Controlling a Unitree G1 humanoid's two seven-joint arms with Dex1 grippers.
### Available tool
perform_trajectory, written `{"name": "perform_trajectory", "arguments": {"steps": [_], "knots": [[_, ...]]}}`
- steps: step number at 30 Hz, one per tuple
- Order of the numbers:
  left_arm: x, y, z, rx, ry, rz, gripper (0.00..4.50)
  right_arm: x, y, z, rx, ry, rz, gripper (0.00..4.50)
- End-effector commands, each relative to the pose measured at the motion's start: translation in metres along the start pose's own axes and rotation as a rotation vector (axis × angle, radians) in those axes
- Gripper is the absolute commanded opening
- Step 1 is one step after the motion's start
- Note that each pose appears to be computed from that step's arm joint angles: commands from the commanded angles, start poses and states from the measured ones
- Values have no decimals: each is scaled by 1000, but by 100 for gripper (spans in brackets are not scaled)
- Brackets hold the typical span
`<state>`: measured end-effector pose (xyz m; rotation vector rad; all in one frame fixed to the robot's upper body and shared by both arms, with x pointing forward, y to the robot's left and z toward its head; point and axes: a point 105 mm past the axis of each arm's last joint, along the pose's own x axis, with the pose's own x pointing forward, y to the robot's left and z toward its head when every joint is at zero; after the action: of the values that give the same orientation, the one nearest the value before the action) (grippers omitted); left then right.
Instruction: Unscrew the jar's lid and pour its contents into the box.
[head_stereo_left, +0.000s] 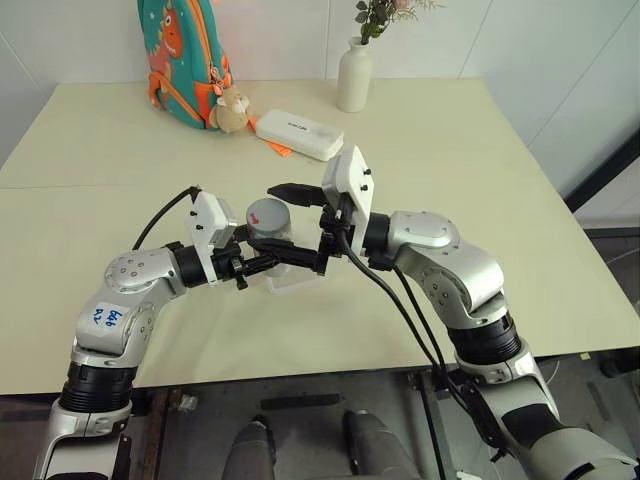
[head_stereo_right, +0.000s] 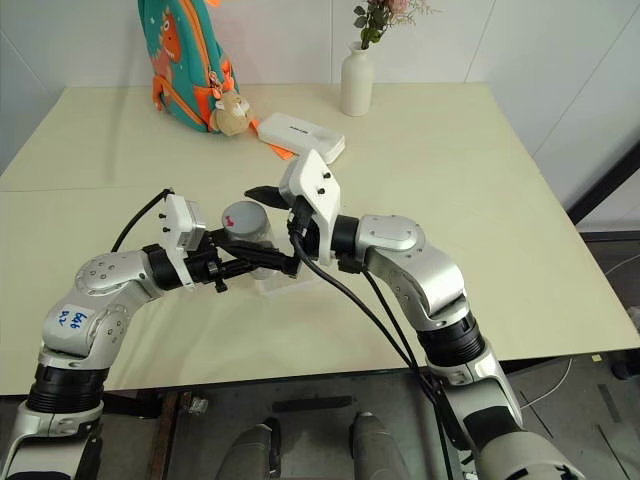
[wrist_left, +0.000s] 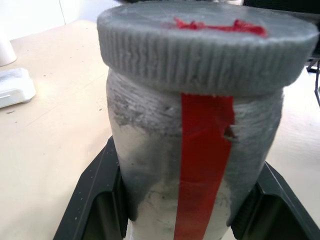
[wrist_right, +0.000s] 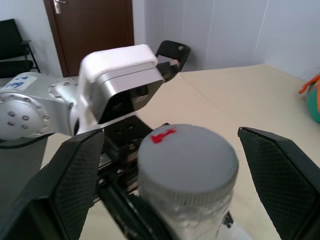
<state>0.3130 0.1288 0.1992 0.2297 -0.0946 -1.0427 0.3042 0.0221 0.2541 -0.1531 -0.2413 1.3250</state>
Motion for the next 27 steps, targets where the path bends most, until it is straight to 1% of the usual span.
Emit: {"name": "perform_trajectory", "arguments": {"steps": [1, 8, 11, 13, 14, 15, 18, 20, 24, 27], "knots": [[0, -9, 13, 30, -49, -33, 200, 2, -3, 11, -19, -30, -12, 450], [0, -9, 13, 28, -61, -17, 200, 3, 0, 9, 2, -32, 12, 450], [-1, -9, 12, 26, -62, -13, 200, 4, 1, 13, 28, -64, 17, 390], [-1, -9, 12, 22, -63, -9, 200, 2, 4, 13, 36, -61, 33, 322], [-1, -9, 12, 21, -64, -8, 200, 2, 4, 12, 39, -59, 34, 281], [-1, -10, 13, 22, -69, -10, 200, 2, 4, 10, 41, -54, 31, 257], [0, -11, 16, 25, -86, -20, 200, -1, 1, 10, 63, -58, 23, 254], [1, -13, 19, 18, -104, -39, 200, -7, 1, 12, 83, -65, 52, 254], [-1, -21, 25, 9, -155, -138, 200, -25, 4, 18, 74, -66, 209, 254], [0, -32, 38, -23, -221, -271, 200, -31, 1, 14, 28, -19, 312, 254]]}}
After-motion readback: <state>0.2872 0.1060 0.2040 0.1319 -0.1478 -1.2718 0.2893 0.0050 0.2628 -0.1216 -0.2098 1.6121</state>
